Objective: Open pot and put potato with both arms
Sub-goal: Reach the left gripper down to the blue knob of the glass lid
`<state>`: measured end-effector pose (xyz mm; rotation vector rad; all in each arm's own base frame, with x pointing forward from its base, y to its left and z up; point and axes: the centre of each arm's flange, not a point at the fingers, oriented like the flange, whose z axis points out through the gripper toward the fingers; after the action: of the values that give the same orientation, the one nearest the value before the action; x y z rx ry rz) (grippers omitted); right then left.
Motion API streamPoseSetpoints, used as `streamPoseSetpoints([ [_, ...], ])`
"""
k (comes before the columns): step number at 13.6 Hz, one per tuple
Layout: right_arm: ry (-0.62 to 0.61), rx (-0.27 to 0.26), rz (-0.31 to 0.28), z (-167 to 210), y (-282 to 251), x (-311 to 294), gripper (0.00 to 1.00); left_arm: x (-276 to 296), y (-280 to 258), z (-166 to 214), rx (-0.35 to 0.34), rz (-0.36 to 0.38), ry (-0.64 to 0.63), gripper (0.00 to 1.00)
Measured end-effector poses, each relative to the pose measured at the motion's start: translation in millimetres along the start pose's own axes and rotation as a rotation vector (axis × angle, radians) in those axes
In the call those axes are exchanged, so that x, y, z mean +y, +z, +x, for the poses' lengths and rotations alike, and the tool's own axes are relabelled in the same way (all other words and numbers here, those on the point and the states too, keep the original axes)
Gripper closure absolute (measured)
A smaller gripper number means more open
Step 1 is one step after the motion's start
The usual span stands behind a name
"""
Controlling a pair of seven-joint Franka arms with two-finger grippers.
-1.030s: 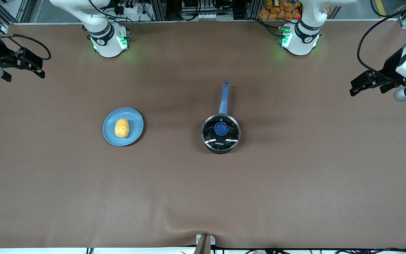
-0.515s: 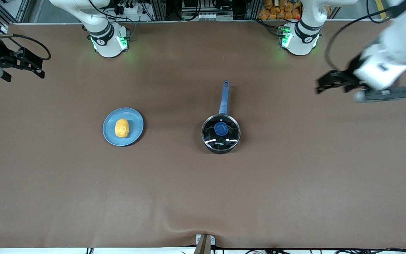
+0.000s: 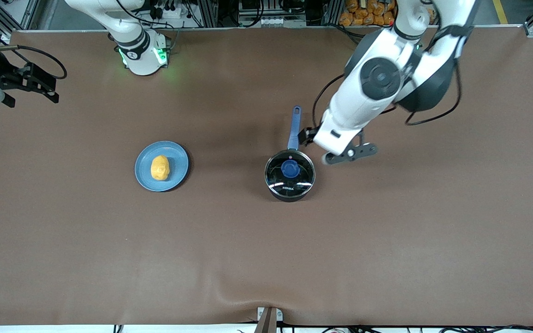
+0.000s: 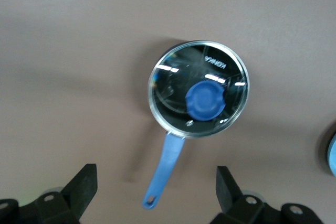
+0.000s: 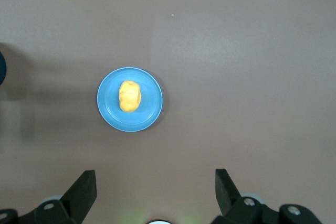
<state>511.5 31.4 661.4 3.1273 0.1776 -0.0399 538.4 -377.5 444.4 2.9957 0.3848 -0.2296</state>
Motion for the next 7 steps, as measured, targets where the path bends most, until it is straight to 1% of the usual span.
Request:
streamPoseSetpoints([
  [3,0.000,-0.001,0.000,0,0,0,0.00,14,27,9,0.017,-0.017,-0.025,0.00],
  [7,0.000,-0.001,0.000,0,0,0,0.00,27,47,14,0.049,-0.041,-0.070,0.00],
])
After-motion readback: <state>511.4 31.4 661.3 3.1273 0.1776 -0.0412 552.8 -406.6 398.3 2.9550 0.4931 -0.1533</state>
